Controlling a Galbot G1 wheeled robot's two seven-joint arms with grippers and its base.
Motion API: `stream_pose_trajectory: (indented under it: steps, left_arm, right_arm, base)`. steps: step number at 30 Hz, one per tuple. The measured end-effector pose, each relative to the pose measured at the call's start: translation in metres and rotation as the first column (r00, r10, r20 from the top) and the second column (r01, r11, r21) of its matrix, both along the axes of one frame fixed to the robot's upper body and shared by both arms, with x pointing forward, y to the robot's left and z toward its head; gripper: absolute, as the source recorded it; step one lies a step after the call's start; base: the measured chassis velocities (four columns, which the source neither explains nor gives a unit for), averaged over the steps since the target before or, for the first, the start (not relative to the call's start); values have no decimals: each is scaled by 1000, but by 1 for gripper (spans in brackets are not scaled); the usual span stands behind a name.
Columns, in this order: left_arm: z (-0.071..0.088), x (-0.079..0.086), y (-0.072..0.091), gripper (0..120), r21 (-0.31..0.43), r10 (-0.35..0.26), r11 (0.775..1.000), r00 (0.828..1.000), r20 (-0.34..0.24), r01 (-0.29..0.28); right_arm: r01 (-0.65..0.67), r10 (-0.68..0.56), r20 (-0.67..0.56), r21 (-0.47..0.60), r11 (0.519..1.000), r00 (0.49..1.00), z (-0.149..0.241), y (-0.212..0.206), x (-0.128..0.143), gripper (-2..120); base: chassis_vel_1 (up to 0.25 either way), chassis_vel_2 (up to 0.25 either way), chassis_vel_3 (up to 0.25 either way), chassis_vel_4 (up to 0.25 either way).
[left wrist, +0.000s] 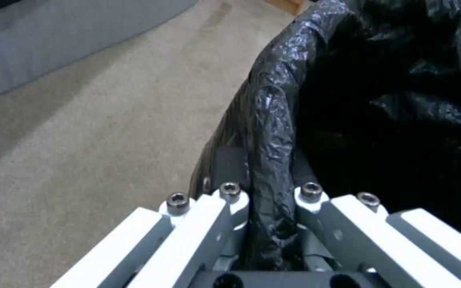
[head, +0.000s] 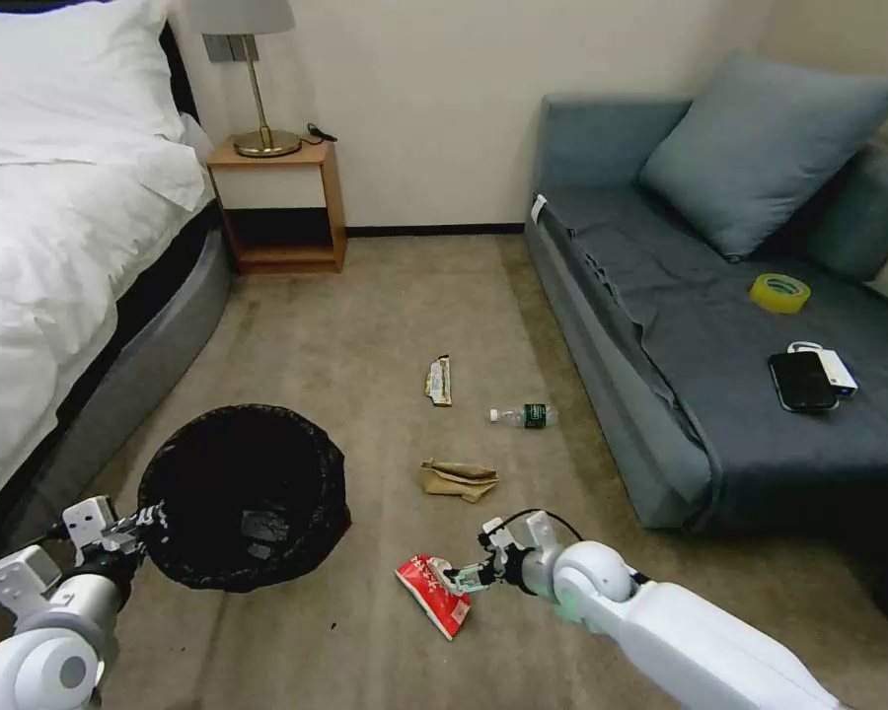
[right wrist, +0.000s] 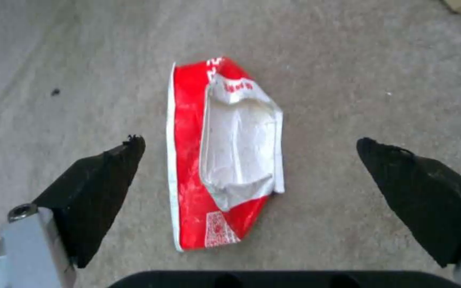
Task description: Pick up the trash bin, then pick up the garbage on the floor and place it into the trash bin.
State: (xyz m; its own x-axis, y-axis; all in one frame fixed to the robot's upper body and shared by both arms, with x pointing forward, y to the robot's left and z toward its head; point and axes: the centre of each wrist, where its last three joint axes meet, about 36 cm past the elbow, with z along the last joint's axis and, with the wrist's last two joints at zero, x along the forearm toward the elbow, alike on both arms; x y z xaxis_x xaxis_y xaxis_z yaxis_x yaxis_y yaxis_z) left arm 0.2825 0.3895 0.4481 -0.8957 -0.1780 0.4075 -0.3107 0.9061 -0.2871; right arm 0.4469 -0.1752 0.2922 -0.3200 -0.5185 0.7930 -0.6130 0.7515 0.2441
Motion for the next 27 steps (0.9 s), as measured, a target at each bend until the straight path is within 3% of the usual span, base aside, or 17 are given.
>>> stream_pose_trajectory:
  steps: [13,27]
  left_arm:
    - [-7,1,17,4,-9,11,1000,1000,-2,-11]
    - [-4,1,20,4,-16,0,1000,1000,8,0]
  right_arm:
    - [-95,94,-73,-18,995,993,-15,21,6,100]
    - [-114,112,-62,-44,992,992,-40,35,5,100]
  base:
    - [0,0,0,0]
    - [0,0,0,0]
